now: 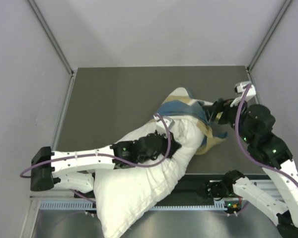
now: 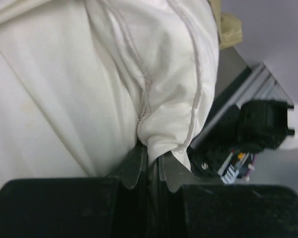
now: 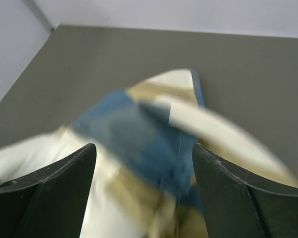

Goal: Remove the pillowcase from the pillow
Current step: Pull out the pillow

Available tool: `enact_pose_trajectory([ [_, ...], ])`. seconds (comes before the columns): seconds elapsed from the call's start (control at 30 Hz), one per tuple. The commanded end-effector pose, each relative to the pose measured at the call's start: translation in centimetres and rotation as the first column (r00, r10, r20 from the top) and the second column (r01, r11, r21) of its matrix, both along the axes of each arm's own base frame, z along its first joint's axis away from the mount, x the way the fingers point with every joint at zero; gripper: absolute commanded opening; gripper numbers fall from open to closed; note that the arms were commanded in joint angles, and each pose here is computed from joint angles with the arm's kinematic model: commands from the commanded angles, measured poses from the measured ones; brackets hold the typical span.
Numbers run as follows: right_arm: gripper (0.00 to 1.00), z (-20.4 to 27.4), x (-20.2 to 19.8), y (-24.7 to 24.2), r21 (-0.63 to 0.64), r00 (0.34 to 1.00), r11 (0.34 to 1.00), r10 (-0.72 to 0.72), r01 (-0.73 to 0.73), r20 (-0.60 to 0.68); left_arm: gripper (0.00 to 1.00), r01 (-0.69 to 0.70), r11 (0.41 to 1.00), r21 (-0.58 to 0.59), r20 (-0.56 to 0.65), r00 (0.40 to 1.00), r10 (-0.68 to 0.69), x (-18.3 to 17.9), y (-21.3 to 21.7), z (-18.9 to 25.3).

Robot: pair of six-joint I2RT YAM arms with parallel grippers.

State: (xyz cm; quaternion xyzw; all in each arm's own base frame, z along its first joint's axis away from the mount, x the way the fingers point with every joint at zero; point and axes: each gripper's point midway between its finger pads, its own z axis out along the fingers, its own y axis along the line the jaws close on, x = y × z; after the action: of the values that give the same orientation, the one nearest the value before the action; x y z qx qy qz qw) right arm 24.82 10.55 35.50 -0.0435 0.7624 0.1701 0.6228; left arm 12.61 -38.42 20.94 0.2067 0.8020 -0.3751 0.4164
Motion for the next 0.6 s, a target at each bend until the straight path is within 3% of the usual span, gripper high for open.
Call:
enact_pose_trajectory([
  [0.0,0.78,-1.5,-3.0,2.6,-0.002,0.992,0.992,0.124,-0.124,-0.008,0.00,-0.158,0.960,0.230,0.029,0.987,0.155,4.0,6.1,-4.5],
  [0.23,0.80,-0.7,-4.3,7.4,-0.061,0.962,0.960,0.274,-0.272,0.022,0.00,-0.098,0.958,0.269,0.015,0.995,0.098,3.8,6.4,-5.3],
  [0.57,0.82,-2.5,0.4,10.0,-0.328,0.990,0.939,0.128,-0.102,0.059,0.00,-0.012,0.970,0.241,-0.013,1.000,0.016,2.1,6.7,-5.5],
])
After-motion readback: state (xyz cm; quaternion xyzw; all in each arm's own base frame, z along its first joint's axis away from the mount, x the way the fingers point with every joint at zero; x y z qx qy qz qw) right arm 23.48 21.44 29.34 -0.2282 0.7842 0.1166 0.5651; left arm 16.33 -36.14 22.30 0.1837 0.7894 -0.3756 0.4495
